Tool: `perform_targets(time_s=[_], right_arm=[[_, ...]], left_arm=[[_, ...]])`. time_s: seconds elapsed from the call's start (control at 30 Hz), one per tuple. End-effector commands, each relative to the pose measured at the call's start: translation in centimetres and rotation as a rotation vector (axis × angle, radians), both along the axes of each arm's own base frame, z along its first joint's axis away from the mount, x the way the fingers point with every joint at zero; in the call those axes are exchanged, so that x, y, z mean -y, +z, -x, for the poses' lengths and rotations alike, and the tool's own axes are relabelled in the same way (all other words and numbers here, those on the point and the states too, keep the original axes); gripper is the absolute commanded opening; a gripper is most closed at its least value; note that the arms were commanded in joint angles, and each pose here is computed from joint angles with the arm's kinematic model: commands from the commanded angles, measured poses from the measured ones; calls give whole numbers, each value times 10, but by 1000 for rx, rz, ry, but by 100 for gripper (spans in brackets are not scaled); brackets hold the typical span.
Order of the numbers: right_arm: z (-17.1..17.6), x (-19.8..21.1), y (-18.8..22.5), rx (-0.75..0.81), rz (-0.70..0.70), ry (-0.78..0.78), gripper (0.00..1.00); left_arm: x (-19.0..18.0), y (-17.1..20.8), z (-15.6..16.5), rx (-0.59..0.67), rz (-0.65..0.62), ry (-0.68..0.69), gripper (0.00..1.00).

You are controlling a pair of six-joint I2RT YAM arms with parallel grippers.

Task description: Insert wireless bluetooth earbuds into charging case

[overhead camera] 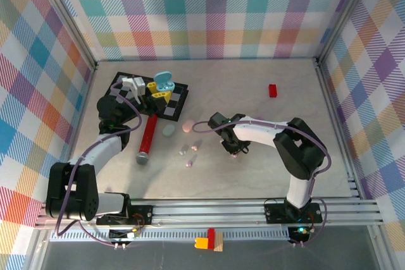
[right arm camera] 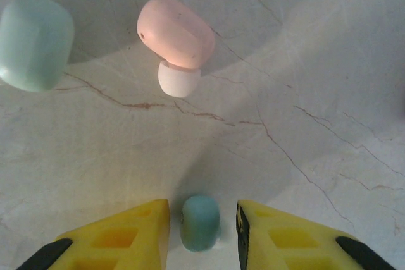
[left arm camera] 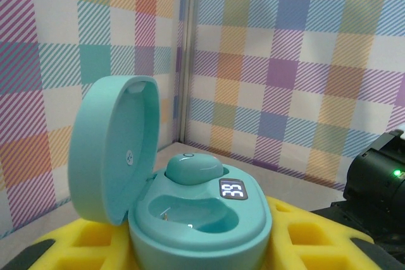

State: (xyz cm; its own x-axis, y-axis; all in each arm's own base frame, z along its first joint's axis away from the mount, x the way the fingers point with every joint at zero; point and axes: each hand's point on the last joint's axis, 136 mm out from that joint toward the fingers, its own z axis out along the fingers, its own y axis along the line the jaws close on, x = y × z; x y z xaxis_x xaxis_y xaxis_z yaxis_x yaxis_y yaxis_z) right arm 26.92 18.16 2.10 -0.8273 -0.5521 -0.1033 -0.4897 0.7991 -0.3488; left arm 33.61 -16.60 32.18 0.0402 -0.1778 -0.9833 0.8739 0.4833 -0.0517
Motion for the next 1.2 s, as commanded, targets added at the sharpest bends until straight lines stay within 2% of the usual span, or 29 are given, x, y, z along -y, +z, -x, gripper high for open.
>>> perform_targets(time_s=[0.0, 0.1, 0.27, 0.37, 0.73, 0.97, 1.17], right_arm=[[-1, -1, 1, -13, 31, 27, 32], [-1, -1, -2, -23, 41, 23, 32], [1, 6, -2, -24, 71, 2, 24], [1, 9, 0, -14, 76, -11, 22], [-1, -6, 11, -21, -70, -45, 19], [-9, -24, 50, 17, -319, -124, 19], [-23, -36, 112, 60, -667, -227, 20]], left_arm=[[-2, 12, 8, 61, -19, -8, 37], [-2, 12, 8, 61, -21, -6, 37], [-2, 13, 8, 62, -21, -9, 37], [-2, 12, 9, 63, -24, -12, 38], [-2, 9, 11, 62, -35, -7, 38], [2, 13, 11, 90, -30, 15, 38], [21, 19, 9, 110, -43, -5, 38]])
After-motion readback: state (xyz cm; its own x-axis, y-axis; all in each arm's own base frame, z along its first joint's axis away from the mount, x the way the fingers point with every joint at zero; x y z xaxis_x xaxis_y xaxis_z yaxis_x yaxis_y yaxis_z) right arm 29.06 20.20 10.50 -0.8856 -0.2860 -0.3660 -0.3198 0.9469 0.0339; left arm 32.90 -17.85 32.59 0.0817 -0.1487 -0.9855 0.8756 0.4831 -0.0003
